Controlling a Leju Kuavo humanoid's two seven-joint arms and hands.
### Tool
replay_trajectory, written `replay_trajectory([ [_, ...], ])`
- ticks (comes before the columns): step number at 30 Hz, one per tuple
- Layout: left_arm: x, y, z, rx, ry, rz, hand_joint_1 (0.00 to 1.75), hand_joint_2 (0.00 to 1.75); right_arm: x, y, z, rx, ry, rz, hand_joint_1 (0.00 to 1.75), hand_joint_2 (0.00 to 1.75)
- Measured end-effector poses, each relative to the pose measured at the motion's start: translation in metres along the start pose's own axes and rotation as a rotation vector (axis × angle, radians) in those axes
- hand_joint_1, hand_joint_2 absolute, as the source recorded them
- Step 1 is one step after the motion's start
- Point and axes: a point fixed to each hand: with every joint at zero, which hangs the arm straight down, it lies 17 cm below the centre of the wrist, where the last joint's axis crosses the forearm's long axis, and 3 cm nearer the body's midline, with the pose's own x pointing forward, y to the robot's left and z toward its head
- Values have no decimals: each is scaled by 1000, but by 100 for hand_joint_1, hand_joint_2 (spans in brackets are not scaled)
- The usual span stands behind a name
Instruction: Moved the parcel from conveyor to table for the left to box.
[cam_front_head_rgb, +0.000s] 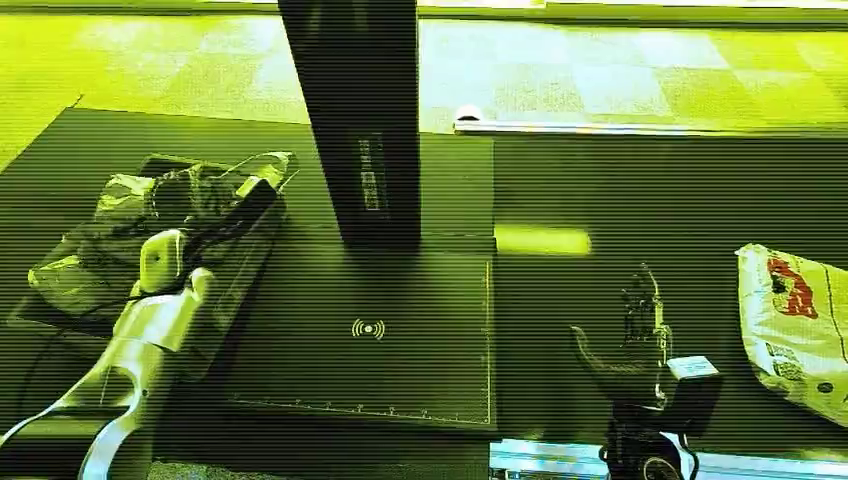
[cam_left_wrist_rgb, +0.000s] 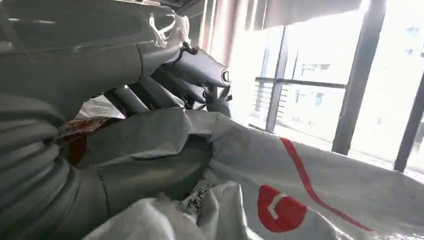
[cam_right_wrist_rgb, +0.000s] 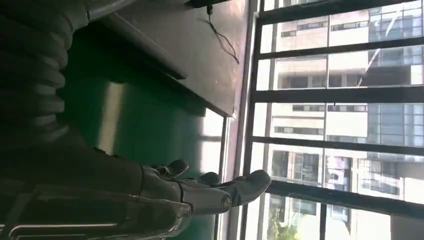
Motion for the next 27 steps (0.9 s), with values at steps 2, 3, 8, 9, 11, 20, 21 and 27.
replay_trajectory([
  [2,-12,11,-4,64,-3,14,124,175,-1,1,1,1,5,-1,0,175],
  [3,-16,17,-6,92,-11,29,0,175,-1,1,1,1,7,-1,0,175],
  [8,-17,41,-4,191,-110,67,0,175,-2,2,2,1,12,-1,0,175],
  [9,-13,44,-2,205,-136,88,0,175,-2,2,2,1,12,-1,0,175],
  [11,-8,49,5,232,-169,140,0,175,-3,1,2,-1,16,0,0,175],
  [20,7,66,42,340,-241,293,0,175,-5,2,3,2,27,-1,0,175],
  [21,10,69,47,355,-256,311,0,175,-5,2,3,3,27,-1,0,175],
  [27,12,92,73,482,-250,546,0,175,-6,1,4,2,30,0,0,175],
])
